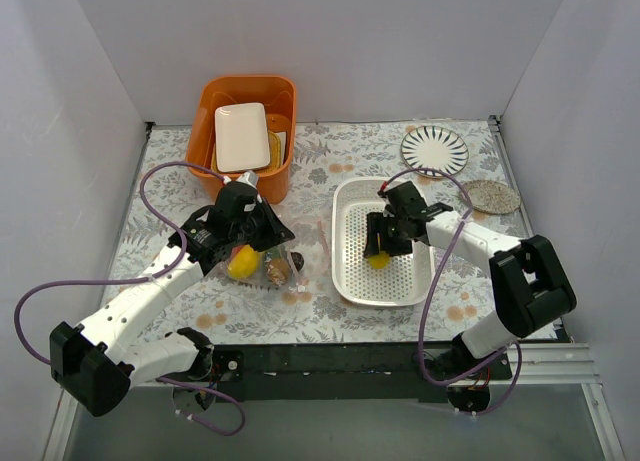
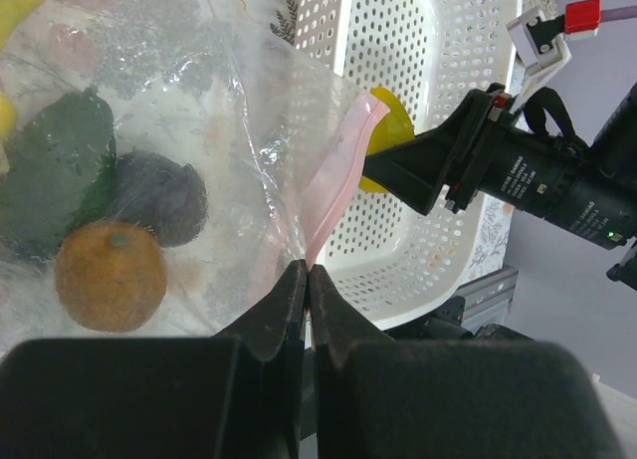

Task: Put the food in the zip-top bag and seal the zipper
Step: Pick up the fake fruit from the bin, then place the fake fruit in the zipper food storage bag.

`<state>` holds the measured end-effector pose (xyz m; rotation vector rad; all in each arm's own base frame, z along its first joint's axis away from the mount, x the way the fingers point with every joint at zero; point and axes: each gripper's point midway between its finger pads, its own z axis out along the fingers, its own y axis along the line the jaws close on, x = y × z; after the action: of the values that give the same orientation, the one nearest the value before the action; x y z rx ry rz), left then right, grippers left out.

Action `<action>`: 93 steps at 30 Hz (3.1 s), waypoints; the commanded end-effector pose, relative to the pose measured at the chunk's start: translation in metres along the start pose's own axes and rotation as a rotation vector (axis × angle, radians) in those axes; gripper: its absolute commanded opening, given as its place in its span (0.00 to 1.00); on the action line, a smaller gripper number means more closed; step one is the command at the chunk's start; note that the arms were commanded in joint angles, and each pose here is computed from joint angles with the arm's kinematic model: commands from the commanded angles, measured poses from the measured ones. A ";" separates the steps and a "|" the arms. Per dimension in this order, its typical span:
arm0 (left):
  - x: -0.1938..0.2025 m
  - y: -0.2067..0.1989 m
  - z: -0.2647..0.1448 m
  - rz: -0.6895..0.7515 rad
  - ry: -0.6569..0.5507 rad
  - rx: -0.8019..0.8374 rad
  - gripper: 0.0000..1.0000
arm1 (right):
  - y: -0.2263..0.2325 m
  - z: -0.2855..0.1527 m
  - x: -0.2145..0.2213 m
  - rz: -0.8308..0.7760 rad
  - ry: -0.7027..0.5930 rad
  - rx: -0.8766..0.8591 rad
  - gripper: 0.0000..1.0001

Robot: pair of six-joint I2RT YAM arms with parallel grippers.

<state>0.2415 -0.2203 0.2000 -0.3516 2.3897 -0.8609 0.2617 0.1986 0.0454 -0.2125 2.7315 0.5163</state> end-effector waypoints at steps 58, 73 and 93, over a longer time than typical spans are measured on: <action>-0.017 -0.044 -0.031 -0.003 -0.039 0.142 0.00 | 0.237 -0.037 -0.062 -0.111 -0.448 -0.539 0.57; -0.025 -0.044 -0.035 -0.007 -0.072 0.118 0.00 | 0.258 -0.025 -0.067 -0.078 -0.513 -0.644 0.95; -0.020 -0.028 -0.022 -0.012 -0.066 0.071 0.00 | 0.095 -0.074 -0.034 0.029 -0.517 0.002 0.98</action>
<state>0.2464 -0.2196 0.2338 -0.3731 2.3193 -0.8902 0.2524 0.3208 0.2014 -0.1324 2.0415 0.8356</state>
